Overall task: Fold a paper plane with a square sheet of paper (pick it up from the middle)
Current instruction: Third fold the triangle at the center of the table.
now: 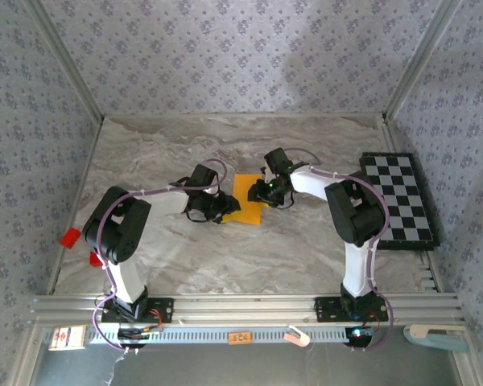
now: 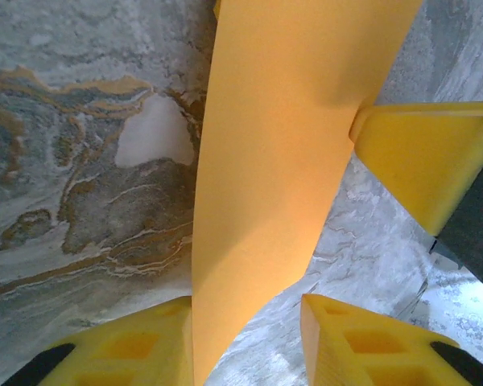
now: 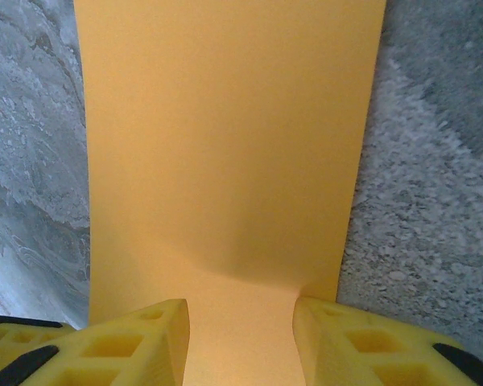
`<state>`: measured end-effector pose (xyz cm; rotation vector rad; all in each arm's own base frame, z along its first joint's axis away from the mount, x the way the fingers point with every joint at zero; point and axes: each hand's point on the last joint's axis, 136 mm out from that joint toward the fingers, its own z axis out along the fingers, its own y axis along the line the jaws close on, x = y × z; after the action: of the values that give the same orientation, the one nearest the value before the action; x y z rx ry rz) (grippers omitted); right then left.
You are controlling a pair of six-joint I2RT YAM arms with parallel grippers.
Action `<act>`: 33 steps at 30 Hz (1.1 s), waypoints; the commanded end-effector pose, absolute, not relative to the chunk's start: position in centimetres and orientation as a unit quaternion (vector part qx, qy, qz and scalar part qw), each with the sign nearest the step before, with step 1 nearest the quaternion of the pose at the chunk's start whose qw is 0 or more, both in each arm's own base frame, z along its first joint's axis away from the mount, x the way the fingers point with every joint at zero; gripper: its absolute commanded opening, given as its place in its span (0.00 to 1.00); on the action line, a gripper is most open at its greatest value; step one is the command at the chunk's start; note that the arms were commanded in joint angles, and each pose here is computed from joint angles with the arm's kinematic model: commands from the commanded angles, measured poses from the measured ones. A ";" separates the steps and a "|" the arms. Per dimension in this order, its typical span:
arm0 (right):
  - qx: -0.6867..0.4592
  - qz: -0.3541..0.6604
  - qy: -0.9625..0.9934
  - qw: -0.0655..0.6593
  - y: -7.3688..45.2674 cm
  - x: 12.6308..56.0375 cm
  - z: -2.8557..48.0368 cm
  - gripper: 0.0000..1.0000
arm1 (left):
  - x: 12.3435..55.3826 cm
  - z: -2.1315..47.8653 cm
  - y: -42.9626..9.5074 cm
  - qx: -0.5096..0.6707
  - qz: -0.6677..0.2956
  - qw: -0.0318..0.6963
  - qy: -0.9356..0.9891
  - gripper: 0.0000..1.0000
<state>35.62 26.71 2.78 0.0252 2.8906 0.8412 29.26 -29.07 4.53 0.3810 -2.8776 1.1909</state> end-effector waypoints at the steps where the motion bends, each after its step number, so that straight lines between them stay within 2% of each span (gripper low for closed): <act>1: 0.030 0.229 0.973 0.026 24.5 34.0 -0.5 0.43 | 29.8 4.8 -29.6 0.107 0.386 -0.002 -0.916 0.37; 20: 0.032 0.230 0.972 0.028 24.3 33.9 -0.5 0.42 | 33.0 4.0 -29.4 0.118 0.394 -0.012 -0.911 0.28; 33: 0.028 0.243 0.969 0.039 24.6 34.3 0.1 0.42 | 34.2 3.9 -29.1 0.119 0.395 -0.019 -0.911 0.15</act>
<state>35.65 26.61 2.70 0.0294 2.8857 0.8592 33.74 -28.65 3.43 0.4203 -2.9000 1.2331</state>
